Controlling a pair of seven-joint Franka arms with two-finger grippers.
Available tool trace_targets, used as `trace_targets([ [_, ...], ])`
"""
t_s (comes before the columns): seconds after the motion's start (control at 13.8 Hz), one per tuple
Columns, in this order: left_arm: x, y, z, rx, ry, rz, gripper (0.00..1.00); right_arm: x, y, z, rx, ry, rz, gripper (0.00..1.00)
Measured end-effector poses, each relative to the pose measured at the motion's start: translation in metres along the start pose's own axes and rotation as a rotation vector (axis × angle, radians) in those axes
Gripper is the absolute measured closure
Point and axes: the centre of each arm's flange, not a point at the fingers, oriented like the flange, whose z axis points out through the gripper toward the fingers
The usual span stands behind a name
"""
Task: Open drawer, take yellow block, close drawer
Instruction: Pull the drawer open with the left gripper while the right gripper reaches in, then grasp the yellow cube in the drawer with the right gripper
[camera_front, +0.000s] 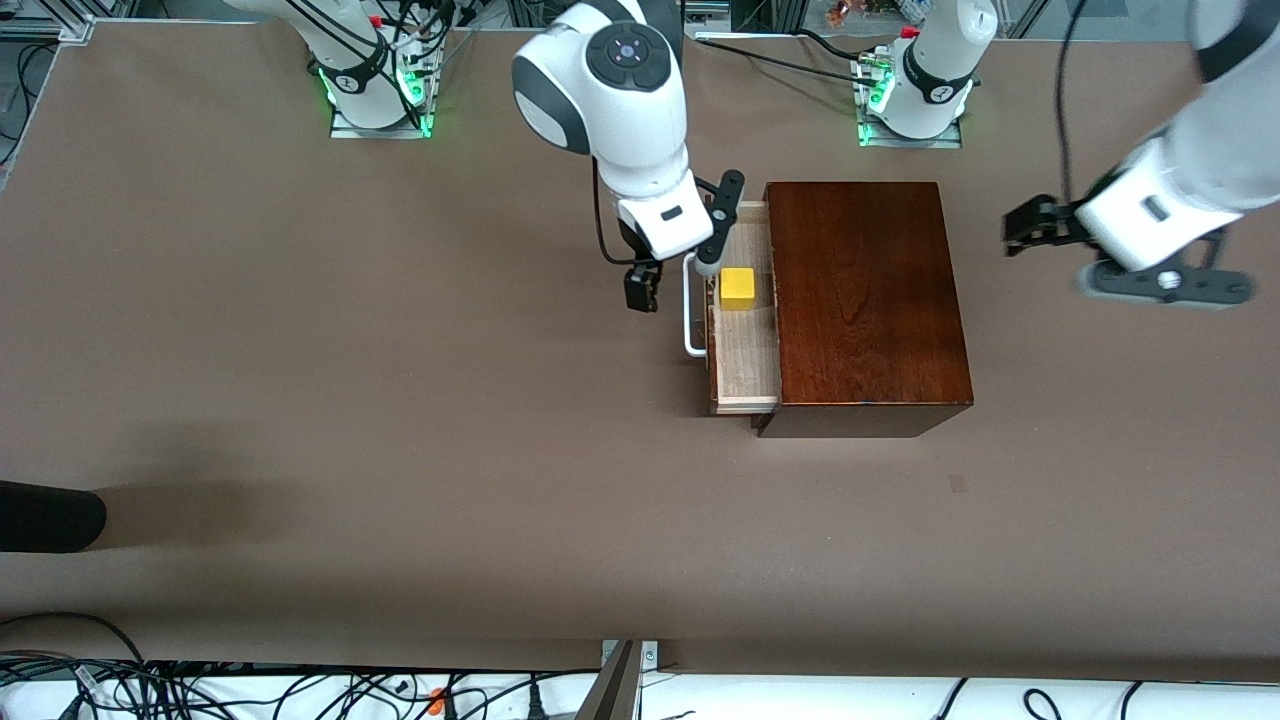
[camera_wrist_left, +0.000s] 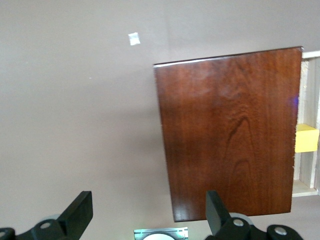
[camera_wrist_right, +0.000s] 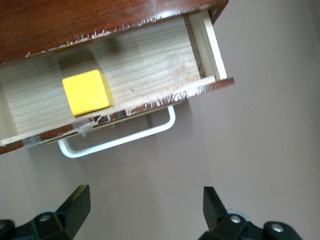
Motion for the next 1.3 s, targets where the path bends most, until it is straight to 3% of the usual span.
trace_targets([
  [0.29, -0.017, -0.034, -0.005, -0.006, 0.058, -0.044, 0.00, 0.027, -0.023, 0.000, 0.017, 0.053, -0.106, 0.00],
  [0.58, -0.041, -0.041, 0.009, -0.007, 0.097, -0.058, 0.00, 0.059, -0.064, 0.039, 0.017, 0.115, -0.176, 0.00],
  [1.3, -0.045, -0.040, 0.009, -0.007, 0.101, -0.056, 0.00, 0.063, -0.086, 0.109, 0.062, 0.065, -0.249, 0.00],
])
